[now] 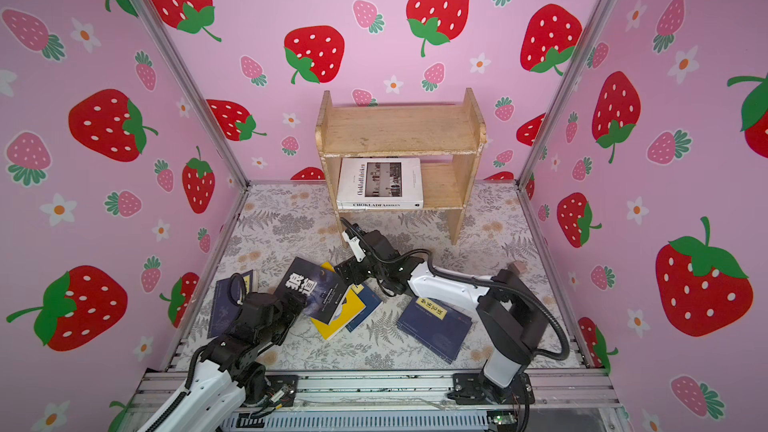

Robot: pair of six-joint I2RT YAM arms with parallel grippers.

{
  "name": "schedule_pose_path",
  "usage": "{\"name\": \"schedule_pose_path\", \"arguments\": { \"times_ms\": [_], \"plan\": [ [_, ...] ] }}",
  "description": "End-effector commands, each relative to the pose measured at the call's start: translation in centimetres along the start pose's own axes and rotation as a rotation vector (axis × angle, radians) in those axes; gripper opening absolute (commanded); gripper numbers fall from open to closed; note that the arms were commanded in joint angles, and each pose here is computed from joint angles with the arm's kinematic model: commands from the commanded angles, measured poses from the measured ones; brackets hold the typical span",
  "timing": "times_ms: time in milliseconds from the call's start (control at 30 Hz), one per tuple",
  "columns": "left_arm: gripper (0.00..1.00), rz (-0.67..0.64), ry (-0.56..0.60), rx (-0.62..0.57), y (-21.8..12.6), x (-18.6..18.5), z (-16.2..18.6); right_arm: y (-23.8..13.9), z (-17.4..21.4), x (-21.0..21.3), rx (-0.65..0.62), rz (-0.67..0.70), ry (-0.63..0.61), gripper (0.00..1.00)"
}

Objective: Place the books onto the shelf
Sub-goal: 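Move the left gripper to the wolf-cover book while the right gripper reaches toward it, then grasp the dark wolf-cover book's edges with both grippers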

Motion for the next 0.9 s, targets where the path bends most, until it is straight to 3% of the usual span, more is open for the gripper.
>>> {"name": "schedule_pose_path", "arguments": {
  "times_ms": [0,367,633,867],
  "plan": [
    [1.00,0.049,-0.056,-0.069,0.4,0.1,-0.5,2.6,-0.6,0.8,0.003,-0.066,-0.039,0.84],
    [0.97,0.077,-0.040,-0.120,1.6,0.0,-1.5,10.7,2.6,-0.3,0.147,-0.129,0.036,0.70],
    [0.79,0.105,-0.001,-0.120,2.1,-0.6,-1.8,11.6,4.4,-0.5,0.213,-0.166,0.070,0.54],
    [0.68,0.167,0.021,-0.153,1.7,-1.7,-2.3,11.4,4.7,0.9,0.226,-0.263,0.073,0.52]
  ]
}}
Point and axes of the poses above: each gripper's point midway between its finger pads, its own y axis out along the fingers, its own x axis along the line the jaws close on, z = x × y, the point moved 7 cm from there along -y, back along the fingers, and after that the axes turned 8 degrees about y, right-handed, at the moved point
